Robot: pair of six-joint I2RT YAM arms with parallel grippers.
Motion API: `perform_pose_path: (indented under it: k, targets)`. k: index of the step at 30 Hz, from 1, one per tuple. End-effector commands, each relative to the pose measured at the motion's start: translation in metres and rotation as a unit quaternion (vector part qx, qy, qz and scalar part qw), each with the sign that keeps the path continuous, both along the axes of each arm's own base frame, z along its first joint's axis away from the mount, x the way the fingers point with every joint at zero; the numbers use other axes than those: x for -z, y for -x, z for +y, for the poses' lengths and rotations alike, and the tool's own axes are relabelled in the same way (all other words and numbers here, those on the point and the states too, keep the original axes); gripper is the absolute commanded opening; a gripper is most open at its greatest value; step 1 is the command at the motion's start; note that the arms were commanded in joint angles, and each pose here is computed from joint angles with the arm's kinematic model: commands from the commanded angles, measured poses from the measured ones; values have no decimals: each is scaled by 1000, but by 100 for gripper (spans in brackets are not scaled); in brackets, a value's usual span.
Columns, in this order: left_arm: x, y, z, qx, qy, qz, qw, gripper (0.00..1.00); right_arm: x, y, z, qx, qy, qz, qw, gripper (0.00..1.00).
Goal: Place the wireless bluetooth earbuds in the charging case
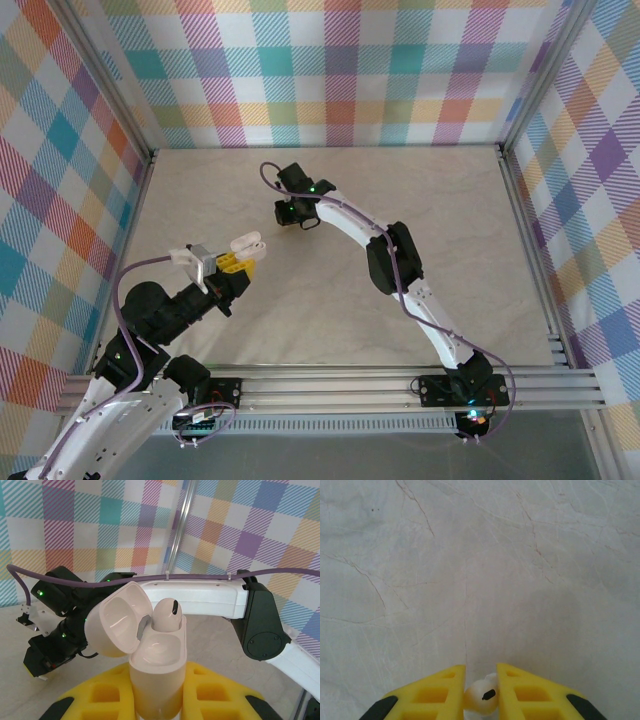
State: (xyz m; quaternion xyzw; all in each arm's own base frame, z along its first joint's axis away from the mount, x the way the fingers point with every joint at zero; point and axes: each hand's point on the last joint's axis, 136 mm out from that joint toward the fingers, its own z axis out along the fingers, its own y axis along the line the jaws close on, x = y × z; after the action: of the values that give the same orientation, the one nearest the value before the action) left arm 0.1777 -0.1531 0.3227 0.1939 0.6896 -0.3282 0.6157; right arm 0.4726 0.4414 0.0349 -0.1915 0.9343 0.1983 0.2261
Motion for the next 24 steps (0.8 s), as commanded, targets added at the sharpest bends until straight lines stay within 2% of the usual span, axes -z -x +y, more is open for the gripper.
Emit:
perform_pose_path:
  k: [1,11,20,24]
  targets:
    - [-5,1,1,-1,13,-10,1000,0,4,26,-22,-8,51,41,998,21]
    - [-6,0,1,-3,13,-13,1000,0,-4,60,-63,-4,96,52,994,23]
    - [-10,-4,-6,7,13,-15,1000,0,-1,108,-136,42,174,84,980,25]
    - [-8,-8,-12,15,15,-9,1000,0,3,129,-165,66,187,112,974,25]
